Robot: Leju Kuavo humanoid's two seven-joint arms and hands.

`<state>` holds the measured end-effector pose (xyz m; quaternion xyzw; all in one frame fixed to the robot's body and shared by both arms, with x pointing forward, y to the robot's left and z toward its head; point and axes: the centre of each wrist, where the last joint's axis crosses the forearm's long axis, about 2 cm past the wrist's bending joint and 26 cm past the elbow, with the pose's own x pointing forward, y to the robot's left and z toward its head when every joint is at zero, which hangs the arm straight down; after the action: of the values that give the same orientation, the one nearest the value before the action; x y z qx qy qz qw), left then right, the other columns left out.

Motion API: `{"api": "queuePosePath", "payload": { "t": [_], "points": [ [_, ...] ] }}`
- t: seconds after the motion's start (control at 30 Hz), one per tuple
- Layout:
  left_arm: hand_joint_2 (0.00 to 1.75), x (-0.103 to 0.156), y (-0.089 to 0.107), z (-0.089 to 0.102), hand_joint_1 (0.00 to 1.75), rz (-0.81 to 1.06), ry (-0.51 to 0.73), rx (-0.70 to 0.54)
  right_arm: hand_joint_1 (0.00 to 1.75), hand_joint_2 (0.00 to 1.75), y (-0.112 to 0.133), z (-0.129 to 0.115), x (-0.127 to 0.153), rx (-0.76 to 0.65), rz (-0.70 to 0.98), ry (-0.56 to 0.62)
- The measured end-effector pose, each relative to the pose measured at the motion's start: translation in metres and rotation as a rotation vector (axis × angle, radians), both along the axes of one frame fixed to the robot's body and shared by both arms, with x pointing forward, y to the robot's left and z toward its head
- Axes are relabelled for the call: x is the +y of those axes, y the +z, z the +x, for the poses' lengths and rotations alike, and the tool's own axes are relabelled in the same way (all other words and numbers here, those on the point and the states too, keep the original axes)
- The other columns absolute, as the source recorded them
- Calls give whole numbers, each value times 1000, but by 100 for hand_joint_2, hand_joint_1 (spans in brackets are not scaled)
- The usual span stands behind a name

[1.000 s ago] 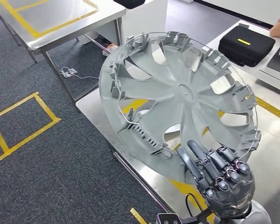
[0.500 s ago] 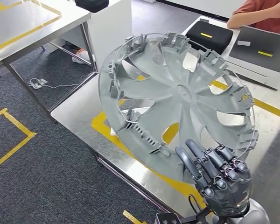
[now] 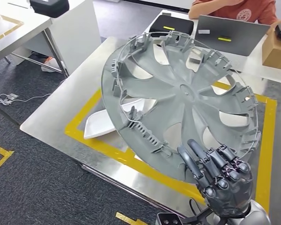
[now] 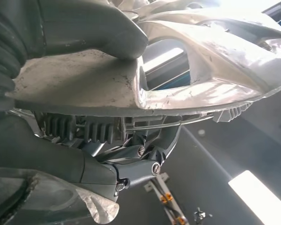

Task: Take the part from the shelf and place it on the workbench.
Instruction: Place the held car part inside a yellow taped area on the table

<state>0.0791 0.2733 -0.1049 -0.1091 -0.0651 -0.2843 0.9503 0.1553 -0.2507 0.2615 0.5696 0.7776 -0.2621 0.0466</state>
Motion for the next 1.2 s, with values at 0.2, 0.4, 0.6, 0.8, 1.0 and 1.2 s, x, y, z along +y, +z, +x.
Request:
{"api": "queuePosePath", "payload": {
  "t": [0.2, 0.4, 0.6, 0.8, 1.0, 1.2],
  "points": [
    [0, -1, -1, -3, 0, -1, 2, 8, 175, 175, 0, 1, 0, -2, -1, 1],
    [0, 0, -1, -4, 0, 5, 1, 14, 175, 175, 0, 1, 0, -2, -3, 2],
    [0, -2, 0, -1, 0, 5, 0, 11, 175, 175, 0, 1, 0, -1, -12, 6],
    [0, -2, 0, -1, 0, 4, -1, 12, 175, 175, -1, 0, 0, 2, -14, 7],
    [0, -2, 0, 2, 0, 5, 1, 5, 175, 175, -4, -1, 0, 17, -8, 4],
    [0, -2, 0, 0, 0, 11, 10, 6, 175, 175, -8, 0, 1, 44, 22, -10]
  ]
}}
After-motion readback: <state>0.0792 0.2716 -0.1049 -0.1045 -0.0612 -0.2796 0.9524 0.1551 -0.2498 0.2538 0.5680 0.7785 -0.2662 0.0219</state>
